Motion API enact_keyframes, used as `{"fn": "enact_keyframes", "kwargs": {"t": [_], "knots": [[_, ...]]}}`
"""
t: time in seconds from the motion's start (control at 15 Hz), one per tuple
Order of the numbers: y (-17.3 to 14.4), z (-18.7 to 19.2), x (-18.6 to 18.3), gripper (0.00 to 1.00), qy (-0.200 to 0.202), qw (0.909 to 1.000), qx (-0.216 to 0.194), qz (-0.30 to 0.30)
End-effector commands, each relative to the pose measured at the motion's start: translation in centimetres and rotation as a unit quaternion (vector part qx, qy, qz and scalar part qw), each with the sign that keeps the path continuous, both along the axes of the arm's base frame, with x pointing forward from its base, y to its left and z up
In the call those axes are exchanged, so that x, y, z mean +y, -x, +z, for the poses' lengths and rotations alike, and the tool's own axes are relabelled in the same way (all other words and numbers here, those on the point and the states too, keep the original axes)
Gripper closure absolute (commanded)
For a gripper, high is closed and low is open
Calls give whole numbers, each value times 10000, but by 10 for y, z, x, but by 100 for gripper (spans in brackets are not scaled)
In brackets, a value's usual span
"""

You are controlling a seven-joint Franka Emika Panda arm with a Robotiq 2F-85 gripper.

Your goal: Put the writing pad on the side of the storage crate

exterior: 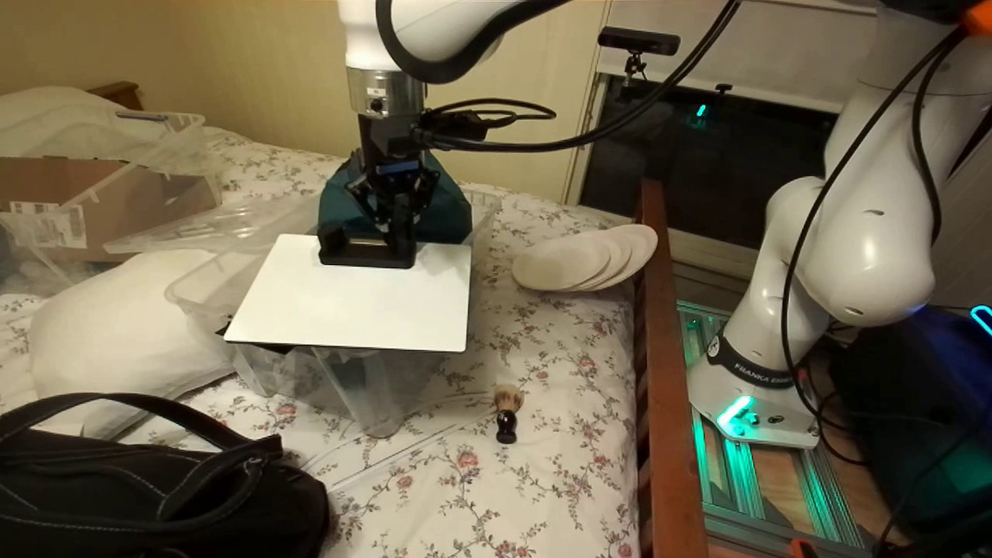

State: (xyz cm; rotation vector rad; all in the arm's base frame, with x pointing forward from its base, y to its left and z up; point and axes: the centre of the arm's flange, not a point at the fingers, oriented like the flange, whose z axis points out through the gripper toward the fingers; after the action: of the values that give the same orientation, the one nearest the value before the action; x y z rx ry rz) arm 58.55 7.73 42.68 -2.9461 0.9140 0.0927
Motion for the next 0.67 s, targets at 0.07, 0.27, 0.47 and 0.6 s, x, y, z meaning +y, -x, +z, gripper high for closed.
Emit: {"fn": "enact_keyframes", "kwargs": {"t": [0.07, 0.27, 0.47, 0.6], "knots": [[-16, 5, 9, 93, -35, 9971, 3, 756], [-27, 2, 9, 93, -89, 9927, 53, 1205], [-42, 2, 8, 93, -131, 9884, -3, 1511], [-51, 0, 8, 93, -168, 9860, 14, 1658]]}}
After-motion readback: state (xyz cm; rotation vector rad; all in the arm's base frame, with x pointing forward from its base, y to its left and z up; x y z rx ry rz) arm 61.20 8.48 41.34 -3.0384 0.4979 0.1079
